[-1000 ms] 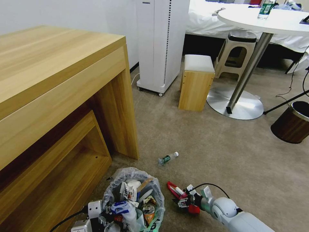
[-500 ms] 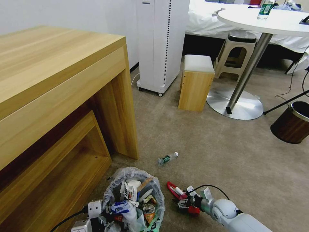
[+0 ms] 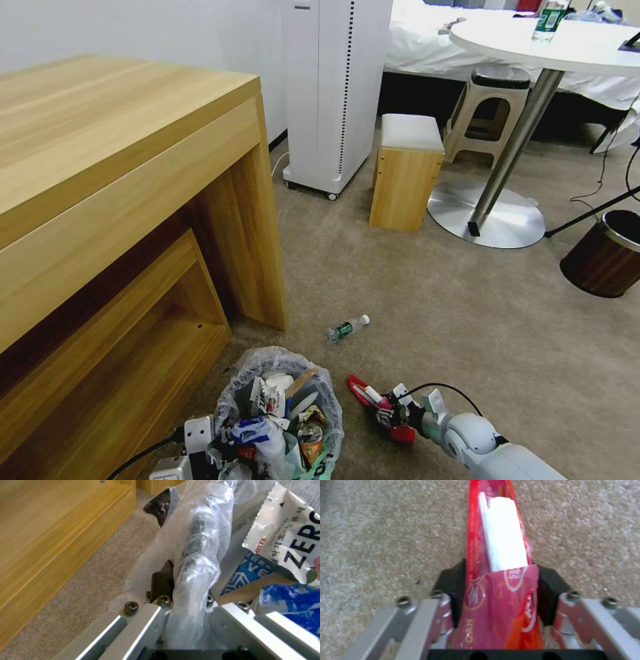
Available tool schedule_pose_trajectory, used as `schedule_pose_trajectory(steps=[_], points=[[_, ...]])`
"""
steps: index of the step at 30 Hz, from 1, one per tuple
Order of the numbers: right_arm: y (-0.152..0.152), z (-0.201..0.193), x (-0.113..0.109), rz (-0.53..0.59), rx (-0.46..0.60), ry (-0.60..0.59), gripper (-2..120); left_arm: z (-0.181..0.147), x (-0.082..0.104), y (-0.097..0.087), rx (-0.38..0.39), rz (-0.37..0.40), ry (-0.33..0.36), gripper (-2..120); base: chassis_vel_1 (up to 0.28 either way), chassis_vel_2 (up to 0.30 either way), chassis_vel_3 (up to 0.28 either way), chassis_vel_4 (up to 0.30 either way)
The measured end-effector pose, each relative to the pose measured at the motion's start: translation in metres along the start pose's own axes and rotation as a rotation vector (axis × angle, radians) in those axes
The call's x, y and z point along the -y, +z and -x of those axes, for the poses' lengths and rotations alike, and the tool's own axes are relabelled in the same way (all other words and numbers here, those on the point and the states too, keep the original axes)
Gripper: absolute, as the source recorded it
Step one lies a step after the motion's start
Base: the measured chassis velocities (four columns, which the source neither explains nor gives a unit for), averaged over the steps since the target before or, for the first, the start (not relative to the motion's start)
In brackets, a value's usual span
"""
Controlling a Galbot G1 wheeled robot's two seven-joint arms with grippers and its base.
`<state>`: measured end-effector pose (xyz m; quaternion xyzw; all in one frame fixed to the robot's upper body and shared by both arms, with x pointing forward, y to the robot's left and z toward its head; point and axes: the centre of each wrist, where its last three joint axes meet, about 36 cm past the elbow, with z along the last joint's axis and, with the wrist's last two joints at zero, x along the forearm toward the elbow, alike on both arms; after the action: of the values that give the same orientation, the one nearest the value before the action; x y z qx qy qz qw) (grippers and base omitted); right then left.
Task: Pick up the trash bin and place the garbage on the floor into it.
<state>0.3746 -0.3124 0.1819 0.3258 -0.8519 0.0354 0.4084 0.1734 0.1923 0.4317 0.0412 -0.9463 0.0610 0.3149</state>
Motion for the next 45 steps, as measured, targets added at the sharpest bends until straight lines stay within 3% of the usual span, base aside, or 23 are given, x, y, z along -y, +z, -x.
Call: schedule_pose_trajectory(steps=[11, 28, 33, 36, 37, 40, 41, 45], points=[[-0.001, -0.004, 0.000, -0.009, 0.002, -0.005, 0, -0.001, -0.001, 0.001, 0.001, 0.010, 0.003, 0, 0.000, 0.000, 0.000, 0.000], [-0.043, -0.042, 0.020, -0.059, 0.128, 0.005, 0, -0.002, -0.001, 0.001, 0.002, 0.012, 0.003, 0, 0.000, 0.000, 0.000, 0.000], [-0.077, -0.071, 0.031, -0.101, 0.262, -0.009, 0, -0.003, -0.002, 0.000, 0.002, 0.012, 0.006, 0, 0.000, 0.000, 0.000, 0.000], [-0.112, -0.096, 0.029, -0.163, 0.472, -0.124, 0, -0.005, -0.002, -0.001, 0.005, 0.009, 0.015, 0, 0.000, 0.000, 0.000, 0.000], [-0.112, -0.096, 0.029, -0.163, 0.472, -0.124, 0, -0.005, -0.002, -0.001, 0.005, 0.009, 0.015, 0, 0.000, 0.000, 0.000, 0.000], [-0.156, -0.120, 0.013, -0.222, 0.669, -0.273, 0, -0.005, -0.002, -0.005, 0.012, 0.002, 0.020, 0, 0.000, 0.000, 0.000, 0.000], [-0.156, -0.120, 0.013, -0.222, 0.669, -0.273, 0, -0.005, -0.002, -0.005, 0.012, 0.002, 0.020, 0, 0.000, 0.000, 0.000, 0.000], [-0.193, -0.133, -0.016, -0.267, 0.777, -0.452, 0, -0.005, -0.004, -0.012, 0.021, -0.014, 0.029, 0, 0.000, 0.000, 0.000, 0.000]])
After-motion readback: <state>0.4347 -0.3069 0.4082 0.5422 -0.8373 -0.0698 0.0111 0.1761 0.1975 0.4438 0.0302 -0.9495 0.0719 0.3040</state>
